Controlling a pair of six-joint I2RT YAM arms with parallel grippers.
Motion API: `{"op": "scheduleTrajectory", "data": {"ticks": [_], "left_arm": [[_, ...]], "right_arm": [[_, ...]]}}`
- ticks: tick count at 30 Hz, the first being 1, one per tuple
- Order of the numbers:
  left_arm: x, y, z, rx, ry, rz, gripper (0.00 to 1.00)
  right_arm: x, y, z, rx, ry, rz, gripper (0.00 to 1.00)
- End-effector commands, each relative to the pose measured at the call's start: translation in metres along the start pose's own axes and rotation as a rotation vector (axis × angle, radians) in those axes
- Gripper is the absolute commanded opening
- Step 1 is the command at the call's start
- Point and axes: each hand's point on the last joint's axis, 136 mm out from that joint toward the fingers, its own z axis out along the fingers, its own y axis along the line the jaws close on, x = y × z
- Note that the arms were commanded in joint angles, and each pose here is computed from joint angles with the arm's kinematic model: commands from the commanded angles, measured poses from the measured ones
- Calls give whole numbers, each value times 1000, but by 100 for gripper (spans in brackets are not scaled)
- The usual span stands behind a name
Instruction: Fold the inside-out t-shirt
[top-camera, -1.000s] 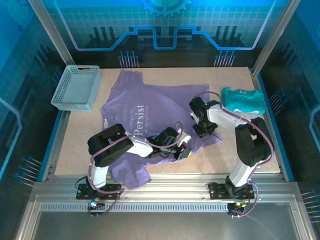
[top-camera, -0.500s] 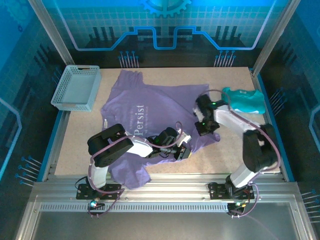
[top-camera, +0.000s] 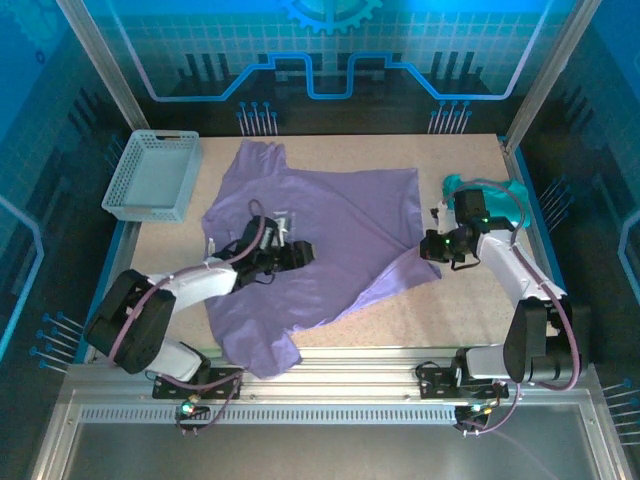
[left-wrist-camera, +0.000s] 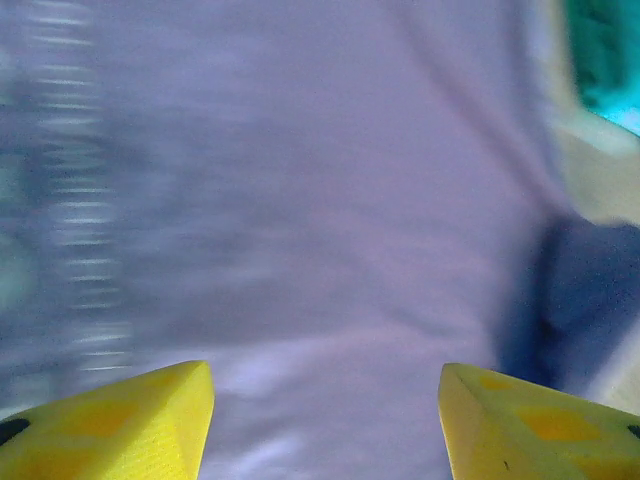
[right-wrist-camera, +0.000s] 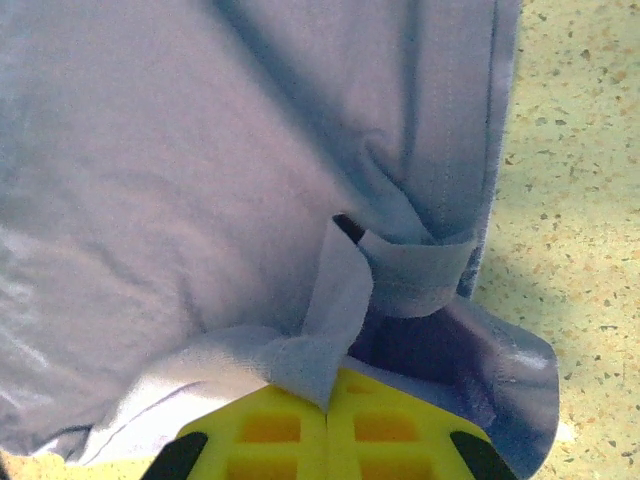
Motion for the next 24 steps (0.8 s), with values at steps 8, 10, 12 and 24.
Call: {"op": "scheduleTrajectory", "data": {"ticks": [8, 10, 12, 24], "left_arm": [[-46, 69, 53, -224, 120, -207, 62], [-51, 68, 64, -227, 150, -207, 61], [-61, 62, 70, -227, 165, -188, 60], [-152, -9, 64, -117, 89, -46, 59]], "right_arm": [[-8, 1, -2, -33, -47, 25, 0], [-11, -1, -4, -27, -58, 37, 0], [-16, -4, -6, -25, -74, 59, 0], [-37, -18, -14, 31, -139, 96, 0]]}}
